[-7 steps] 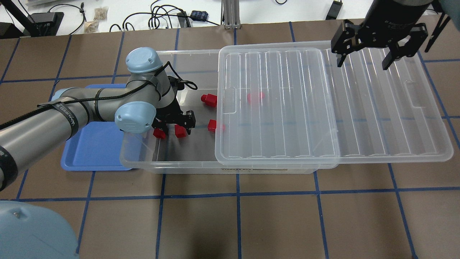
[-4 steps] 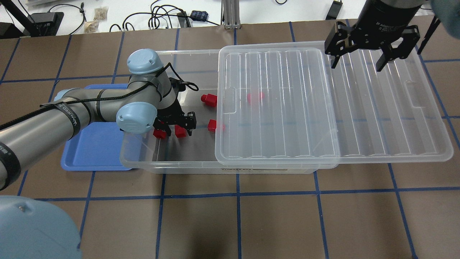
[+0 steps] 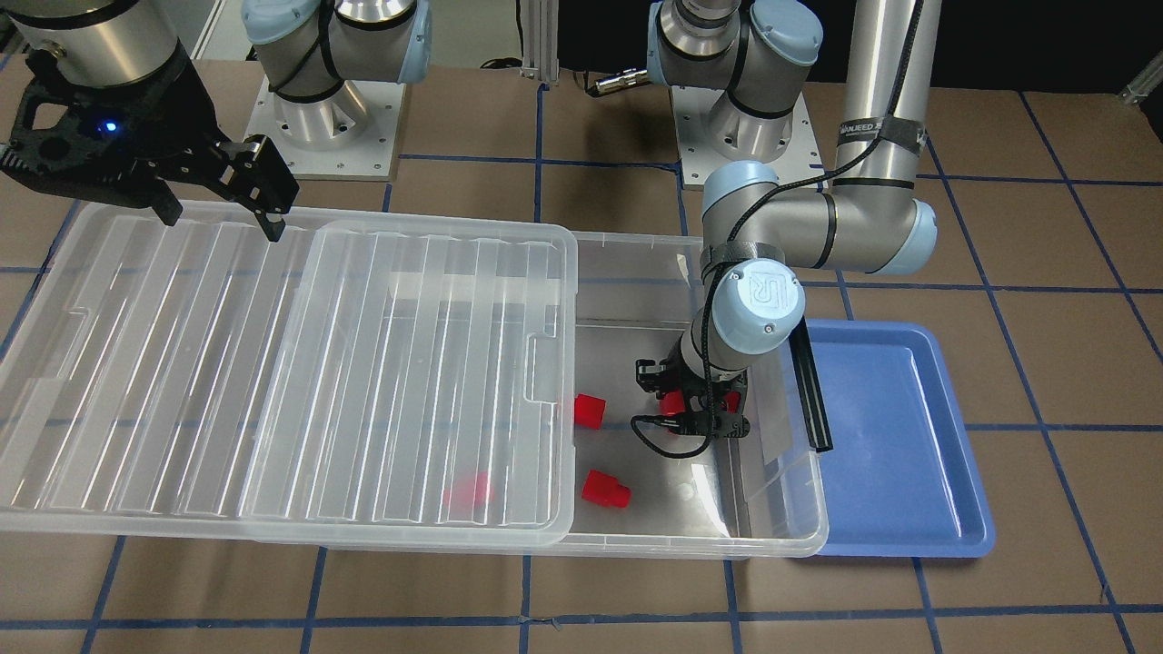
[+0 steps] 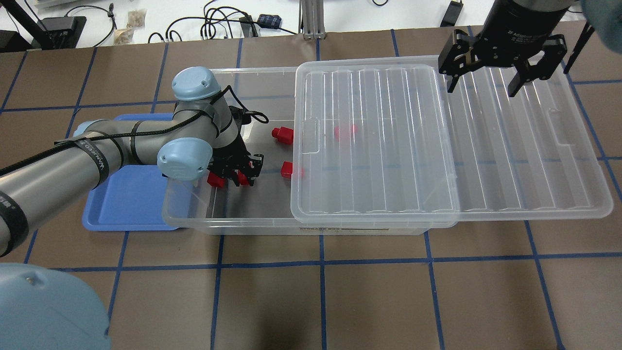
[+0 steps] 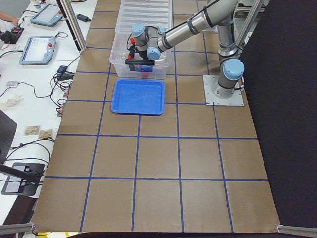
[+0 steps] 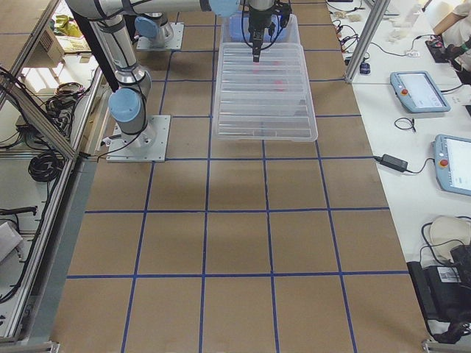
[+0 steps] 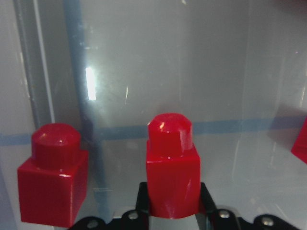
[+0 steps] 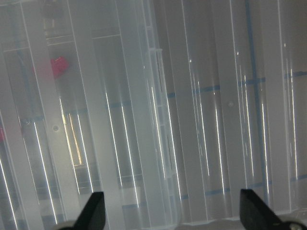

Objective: Place red block in blue tray from box

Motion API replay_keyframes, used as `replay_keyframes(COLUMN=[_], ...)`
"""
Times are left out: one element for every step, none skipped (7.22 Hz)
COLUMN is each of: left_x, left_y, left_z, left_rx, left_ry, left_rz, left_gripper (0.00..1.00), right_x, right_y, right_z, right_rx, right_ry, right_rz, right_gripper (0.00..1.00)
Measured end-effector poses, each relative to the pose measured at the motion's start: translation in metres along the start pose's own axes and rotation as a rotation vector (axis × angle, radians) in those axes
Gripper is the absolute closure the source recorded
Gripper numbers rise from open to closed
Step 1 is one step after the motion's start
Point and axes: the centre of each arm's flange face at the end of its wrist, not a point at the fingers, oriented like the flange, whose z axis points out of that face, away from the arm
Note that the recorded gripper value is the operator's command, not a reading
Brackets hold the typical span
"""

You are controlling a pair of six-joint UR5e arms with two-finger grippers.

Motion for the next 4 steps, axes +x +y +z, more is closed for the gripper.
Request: replay_keyframes(left_x=[-0.002, -0.004, -0.003, -0.001], left_y=[-0.001, -0.003, -0.009, -0.015], left_z=[-0.008, -0.021, -0.046, -0.082], left_rx=[0.013, 0.027, 0.034, 0.026], left_ry=[-0.006, -0.008, -0.01, -0.012], left_rz=[-0.004, -0.007, -0.009, -0.013], left_gripper=[1.0, 1.0, 1.0, 1.0], right_x=[0.0, 0.0, 0.0, 0.0], right_y=[0.0, 0.0, -0.001, -0.001], right_z=[0.001, 0.001, 0.001, 0.001], right_rx=[0.0, -0.001, -0.001, -0.001], right_ry=[0.0, 0.0, 0.0, 0.001], right_rz=[0.0, 0.0, 0.0, -0.001], right_gripper=[0.0, 0.0, 0.0, 0.0])
